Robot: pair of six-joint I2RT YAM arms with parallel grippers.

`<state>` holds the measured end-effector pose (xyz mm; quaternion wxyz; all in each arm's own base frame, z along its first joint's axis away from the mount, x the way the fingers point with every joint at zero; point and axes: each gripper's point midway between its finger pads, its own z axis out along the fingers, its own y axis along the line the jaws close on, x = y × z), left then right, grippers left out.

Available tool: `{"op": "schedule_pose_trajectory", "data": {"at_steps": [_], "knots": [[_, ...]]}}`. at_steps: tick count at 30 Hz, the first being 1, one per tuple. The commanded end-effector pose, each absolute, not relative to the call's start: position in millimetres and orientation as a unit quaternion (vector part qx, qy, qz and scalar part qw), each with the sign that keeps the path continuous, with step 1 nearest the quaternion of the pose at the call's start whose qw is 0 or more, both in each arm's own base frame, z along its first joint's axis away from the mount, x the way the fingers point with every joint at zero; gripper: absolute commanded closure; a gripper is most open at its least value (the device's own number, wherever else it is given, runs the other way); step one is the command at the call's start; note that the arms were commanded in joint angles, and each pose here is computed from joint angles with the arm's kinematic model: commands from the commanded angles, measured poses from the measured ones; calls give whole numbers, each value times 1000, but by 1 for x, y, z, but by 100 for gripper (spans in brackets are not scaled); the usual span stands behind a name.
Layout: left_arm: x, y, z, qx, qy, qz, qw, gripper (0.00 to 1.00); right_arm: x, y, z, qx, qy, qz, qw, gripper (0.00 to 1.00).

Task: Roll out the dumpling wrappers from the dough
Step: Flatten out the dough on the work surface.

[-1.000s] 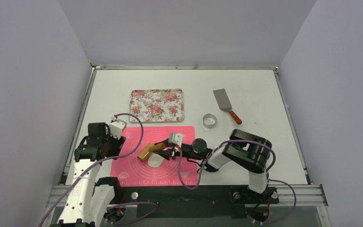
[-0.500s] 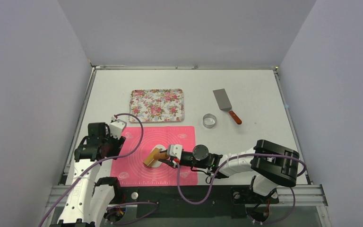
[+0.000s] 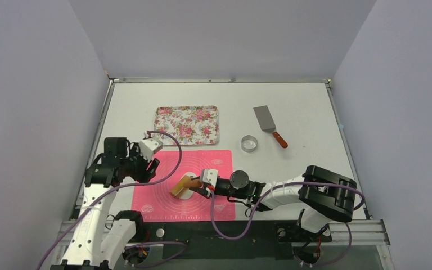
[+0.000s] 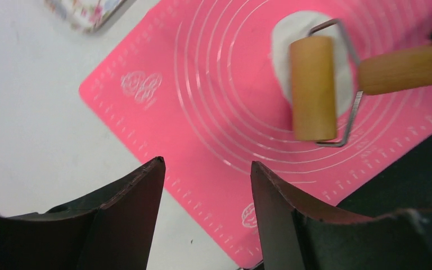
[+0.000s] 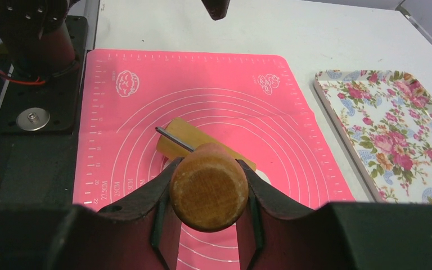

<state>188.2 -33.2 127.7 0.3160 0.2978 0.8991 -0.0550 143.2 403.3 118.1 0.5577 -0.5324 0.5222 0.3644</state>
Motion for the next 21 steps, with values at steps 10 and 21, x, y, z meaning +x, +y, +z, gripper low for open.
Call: {"op": "schedule_pose_trajectory", "data": {"at_steps": [10, 21], "knots": [[171, -155, 154, 561, 640, -332, 406, 44, 156, 397, 114, -498, 561, 371, 547, 100], [162, -178, 116, 603, 620, -337, 372, 44, 162, 400, 112, -500, 567, 358, 548, 100]]}}
